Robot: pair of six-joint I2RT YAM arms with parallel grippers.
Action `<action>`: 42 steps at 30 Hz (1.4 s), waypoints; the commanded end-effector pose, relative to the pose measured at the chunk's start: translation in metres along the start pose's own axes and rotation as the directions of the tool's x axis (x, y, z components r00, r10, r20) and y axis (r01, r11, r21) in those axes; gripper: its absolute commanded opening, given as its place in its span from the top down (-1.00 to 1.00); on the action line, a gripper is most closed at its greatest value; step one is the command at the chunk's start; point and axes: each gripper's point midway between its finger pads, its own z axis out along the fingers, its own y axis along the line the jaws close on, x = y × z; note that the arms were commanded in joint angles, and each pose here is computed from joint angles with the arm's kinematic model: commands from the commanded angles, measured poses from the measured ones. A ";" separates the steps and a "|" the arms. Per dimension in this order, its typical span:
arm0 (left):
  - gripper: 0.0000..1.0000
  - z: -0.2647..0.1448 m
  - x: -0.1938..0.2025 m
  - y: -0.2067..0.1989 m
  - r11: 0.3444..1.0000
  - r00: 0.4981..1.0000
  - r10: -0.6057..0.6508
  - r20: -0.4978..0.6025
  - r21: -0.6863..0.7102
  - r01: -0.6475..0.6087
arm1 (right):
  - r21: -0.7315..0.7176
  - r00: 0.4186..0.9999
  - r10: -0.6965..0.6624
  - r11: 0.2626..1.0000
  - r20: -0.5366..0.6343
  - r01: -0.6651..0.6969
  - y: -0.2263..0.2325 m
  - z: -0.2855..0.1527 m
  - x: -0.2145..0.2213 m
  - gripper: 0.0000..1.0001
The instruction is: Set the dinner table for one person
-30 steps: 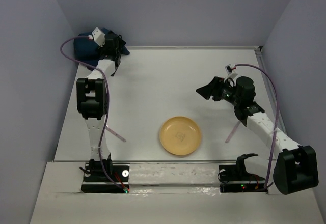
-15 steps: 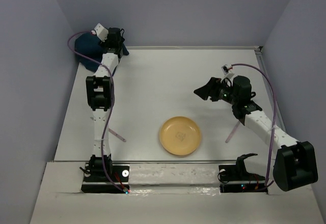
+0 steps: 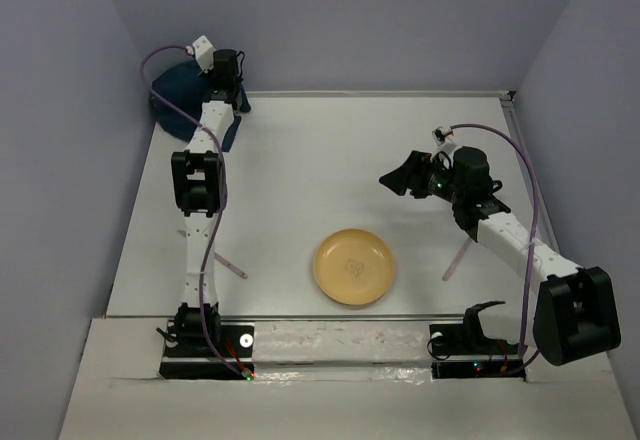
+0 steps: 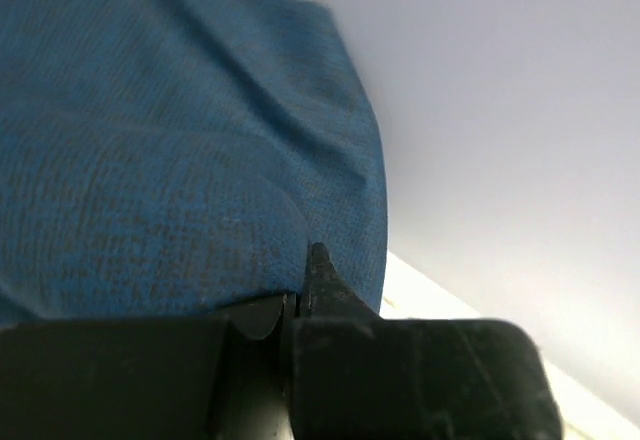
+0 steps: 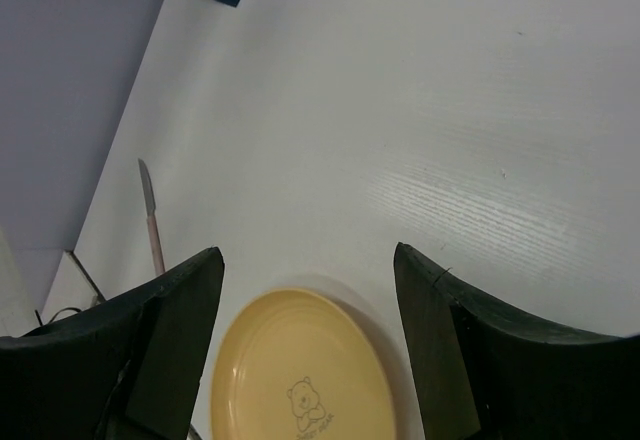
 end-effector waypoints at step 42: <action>-0.95 -0.316 0.040 -0.029 0.810 0.846 0.492 -0.206 0.463 -0.359 | 0.148 0.990 -0.137 0.980 0.044 0.129 -0.004 0.003 -0.026 0.07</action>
